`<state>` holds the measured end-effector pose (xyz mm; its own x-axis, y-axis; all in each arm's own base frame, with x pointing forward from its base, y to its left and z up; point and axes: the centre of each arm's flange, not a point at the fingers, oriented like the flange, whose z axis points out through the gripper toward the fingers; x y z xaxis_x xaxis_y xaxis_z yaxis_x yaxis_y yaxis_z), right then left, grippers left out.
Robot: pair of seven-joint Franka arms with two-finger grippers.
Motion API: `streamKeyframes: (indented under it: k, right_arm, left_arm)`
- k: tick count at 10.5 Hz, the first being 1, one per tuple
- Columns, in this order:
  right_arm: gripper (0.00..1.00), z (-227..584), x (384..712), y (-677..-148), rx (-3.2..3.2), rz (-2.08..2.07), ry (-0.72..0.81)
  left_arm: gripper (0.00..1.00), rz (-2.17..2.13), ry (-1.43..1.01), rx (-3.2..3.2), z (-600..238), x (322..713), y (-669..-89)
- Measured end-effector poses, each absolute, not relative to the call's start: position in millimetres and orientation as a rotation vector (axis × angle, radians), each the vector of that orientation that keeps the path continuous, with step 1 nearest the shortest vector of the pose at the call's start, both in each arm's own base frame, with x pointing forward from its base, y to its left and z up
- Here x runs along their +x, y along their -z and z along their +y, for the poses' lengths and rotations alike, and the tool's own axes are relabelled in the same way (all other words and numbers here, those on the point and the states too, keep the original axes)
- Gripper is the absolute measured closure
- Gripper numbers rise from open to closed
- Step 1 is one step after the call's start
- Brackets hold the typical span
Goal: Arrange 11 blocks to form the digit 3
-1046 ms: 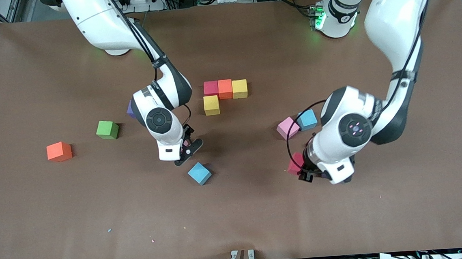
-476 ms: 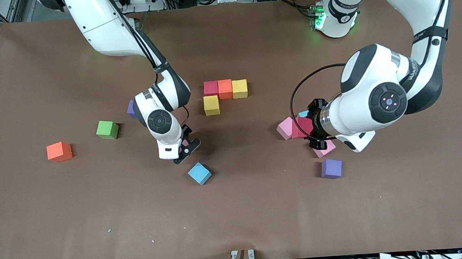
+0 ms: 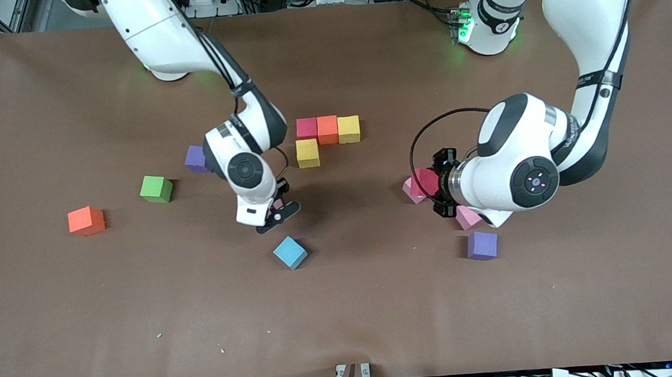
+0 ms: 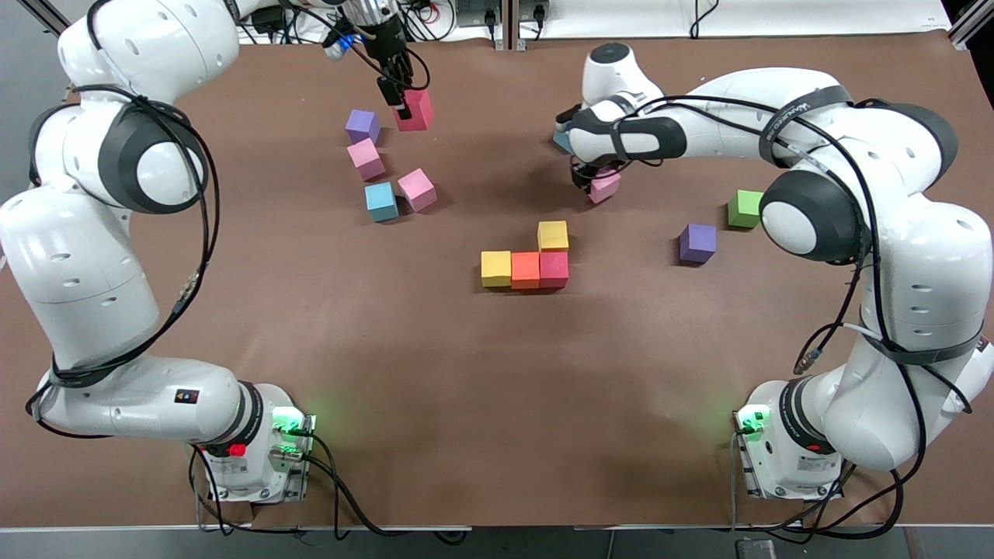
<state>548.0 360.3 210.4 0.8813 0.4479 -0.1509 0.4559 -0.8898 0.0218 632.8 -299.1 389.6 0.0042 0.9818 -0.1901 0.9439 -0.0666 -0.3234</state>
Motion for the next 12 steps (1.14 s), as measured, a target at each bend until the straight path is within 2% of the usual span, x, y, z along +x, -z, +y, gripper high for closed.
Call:
streamKeyframes:
  k: [3,6,12]
  right_arm:
    - [0.35,397,528,-218,3.109,0.463,0.266]
    - [0.38,406,523,-219,3.15,0.258,0.287]
    - [0.38,435,508,-211,3.175,0.114,0.22]
  left_arm:
    - [0.41,-2.084,-0.554,-2.165,-306,633,-390]
    - [0.41,-2.045,-0.559,-2.154,-313,623,-375]
    - [0.41,-2.044,-0.556,-2.153,-314,622,-371]
